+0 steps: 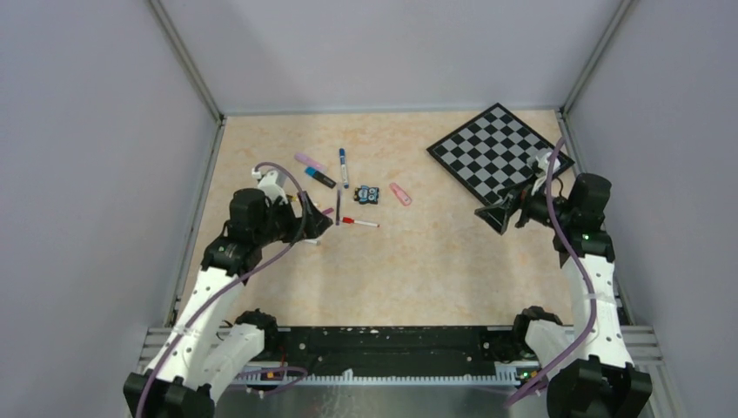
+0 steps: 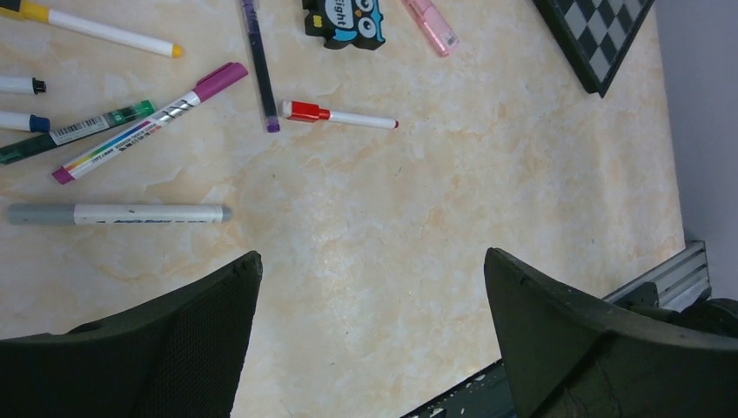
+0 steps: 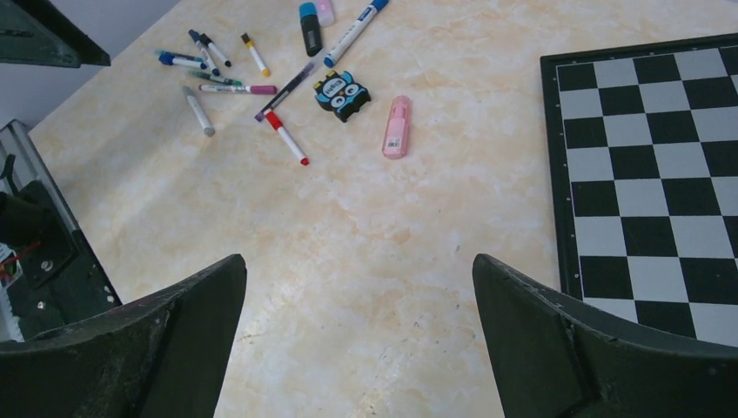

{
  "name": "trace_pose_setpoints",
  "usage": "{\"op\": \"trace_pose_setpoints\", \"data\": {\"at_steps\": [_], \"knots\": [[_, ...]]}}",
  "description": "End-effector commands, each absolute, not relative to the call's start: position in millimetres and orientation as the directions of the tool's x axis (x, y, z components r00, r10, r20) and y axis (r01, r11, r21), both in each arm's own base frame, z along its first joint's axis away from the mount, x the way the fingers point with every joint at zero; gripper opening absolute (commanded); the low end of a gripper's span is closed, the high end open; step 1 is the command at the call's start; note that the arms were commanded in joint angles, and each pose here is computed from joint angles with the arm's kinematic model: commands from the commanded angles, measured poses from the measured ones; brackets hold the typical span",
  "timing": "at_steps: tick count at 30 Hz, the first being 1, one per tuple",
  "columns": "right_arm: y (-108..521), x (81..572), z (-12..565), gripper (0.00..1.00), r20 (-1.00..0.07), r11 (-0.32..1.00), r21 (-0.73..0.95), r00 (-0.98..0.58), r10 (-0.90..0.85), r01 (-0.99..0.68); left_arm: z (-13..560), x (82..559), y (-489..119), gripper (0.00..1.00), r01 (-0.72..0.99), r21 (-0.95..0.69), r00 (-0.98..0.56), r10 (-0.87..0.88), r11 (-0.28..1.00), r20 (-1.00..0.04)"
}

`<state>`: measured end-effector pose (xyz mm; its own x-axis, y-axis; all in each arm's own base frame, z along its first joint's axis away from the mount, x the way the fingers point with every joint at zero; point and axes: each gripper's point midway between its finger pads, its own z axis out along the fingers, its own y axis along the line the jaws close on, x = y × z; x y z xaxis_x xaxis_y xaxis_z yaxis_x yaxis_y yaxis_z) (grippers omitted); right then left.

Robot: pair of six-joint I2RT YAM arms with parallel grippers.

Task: Open the pen caps
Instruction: Pick up the pen from the center of the board.

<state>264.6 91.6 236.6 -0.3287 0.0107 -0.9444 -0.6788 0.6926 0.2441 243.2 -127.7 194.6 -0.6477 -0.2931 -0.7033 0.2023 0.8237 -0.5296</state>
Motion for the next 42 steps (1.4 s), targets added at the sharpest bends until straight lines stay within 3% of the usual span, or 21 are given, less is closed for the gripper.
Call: {"op": "trace_pose_setpoints", "data": {"at_steps": [1, 5, 11, 18, 26, 35, 42], "knots": [[99, 260, 229, 0.99, -0.962, 0.637, 0.172, -0.266, -0.054, -0.751, 195, 268, -136, 0.99, 0.245, -0.482, -0.662, -0.218, 0.841, -0.717], [96, 258, 223, 0.99, -0.963, 0.641, 0.137, -0.254, -0.093, -0.755, 179, 293, -141, 0.99, 0.197, -0.208, -0.668, -0.024, 0.958, -0.744], [90, 261, 214, 0.98, -0.963, 0.66, 0.08, -0.229, -0.143, -0.747, 161, 339, -163, 0.99, 0.214, -0.166, -0.653, 0.015, 0.963, -0.757], [89, 261, 209, 0.96, -0.961, 0.665, 0.069, -0.229, -0.157, -0.744, 130, 386, -170, 0.92, 0.182, -0.101, -0.7, 0.057, 0.978, -0.712], [86, 262, 209, 0.93, -0.959, 0.681, 0.066, -0.235, -0.159, -0.73, 93, 413, -162, 0.73, 0.154, -0.174, -0.776, 0.01, 0.973, -0.631], [88, 260, 209, 0.92, -0.959, 0.668, 0.075, -0.237, -0.155, -0.741, 66, 419, -163, 0.44, 0.157, -0.165, -0.809, 0.031, 0.974, -0.587], [89, 260, 207, 0.92, -0.958, 0.666, 0.078, -0.24, -0.155, -0.742, 49, 423, -163, 0.37, 0.158, -0.144, -0.832, 0.053, 0.977, -0.553]]}}
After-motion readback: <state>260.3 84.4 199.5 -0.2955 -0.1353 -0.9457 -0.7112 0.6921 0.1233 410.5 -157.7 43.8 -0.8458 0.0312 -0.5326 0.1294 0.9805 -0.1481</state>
